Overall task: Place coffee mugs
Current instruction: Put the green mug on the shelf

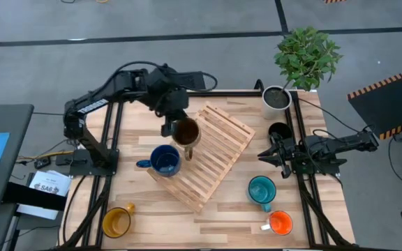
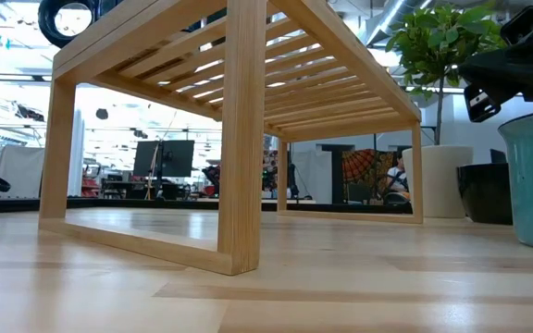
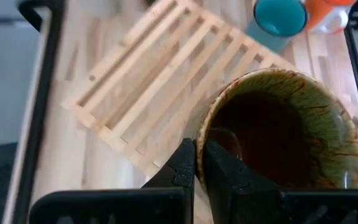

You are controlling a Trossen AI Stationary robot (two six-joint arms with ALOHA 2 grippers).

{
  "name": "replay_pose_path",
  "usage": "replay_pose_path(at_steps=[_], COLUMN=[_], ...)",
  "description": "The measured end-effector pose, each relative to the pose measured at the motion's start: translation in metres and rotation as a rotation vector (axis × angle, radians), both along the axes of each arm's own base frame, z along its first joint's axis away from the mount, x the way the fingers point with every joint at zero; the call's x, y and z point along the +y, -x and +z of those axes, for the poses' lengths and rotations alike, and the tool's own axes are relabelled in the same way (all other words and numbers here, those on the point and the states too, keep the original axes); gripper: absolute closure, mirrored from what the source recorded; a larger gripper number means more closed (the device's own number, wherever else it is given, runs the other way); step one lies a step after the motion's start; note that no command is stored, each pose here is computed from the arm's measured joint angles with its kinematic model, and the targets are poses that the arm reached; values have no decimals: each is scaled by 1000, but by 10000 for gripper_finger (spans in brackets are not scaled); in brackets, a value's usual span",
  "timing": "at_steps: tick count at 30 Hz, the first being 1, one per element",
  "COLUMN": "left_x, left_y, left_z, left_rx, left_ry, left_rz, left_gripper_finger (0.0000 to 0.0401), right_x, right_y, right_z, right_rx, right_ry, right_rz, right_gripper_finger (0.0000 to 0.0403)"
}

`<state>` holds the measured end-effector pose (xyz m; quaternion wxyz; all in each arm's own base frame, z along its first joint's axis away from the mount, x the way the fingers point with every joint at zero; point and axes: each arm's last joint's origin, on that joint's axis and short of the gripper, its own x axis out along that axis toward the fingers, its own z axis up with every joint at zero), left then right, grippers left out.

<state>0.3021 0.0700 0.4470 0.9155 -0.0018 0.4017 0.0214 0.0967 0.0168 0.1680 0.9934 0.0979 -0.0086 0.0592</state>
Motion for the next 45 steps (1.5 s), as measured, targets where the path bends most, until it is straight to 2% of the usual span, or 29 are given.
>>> replay_pose_path(at_steps=[4,7,29,45], left_x=[9,11,20,20], left_y=[-14,-17,-28,-27], left_z=[-14,-20,-44,-46], left_rx=[33,64,158,179], left_ry=[67,81,96,62], left_rz=[-19,-15,-15,0], left_gripper_finger=[399,399,398,341], right_x=[0,0,0,0], right_y=[0,0,0,0], right_z=[0,0,0,0], right_rx=[0,0,0,0], right_ry=[0,0,0,0], right_rz=[0,0,0,0], right_gripper_finger=[316,316,316,316])
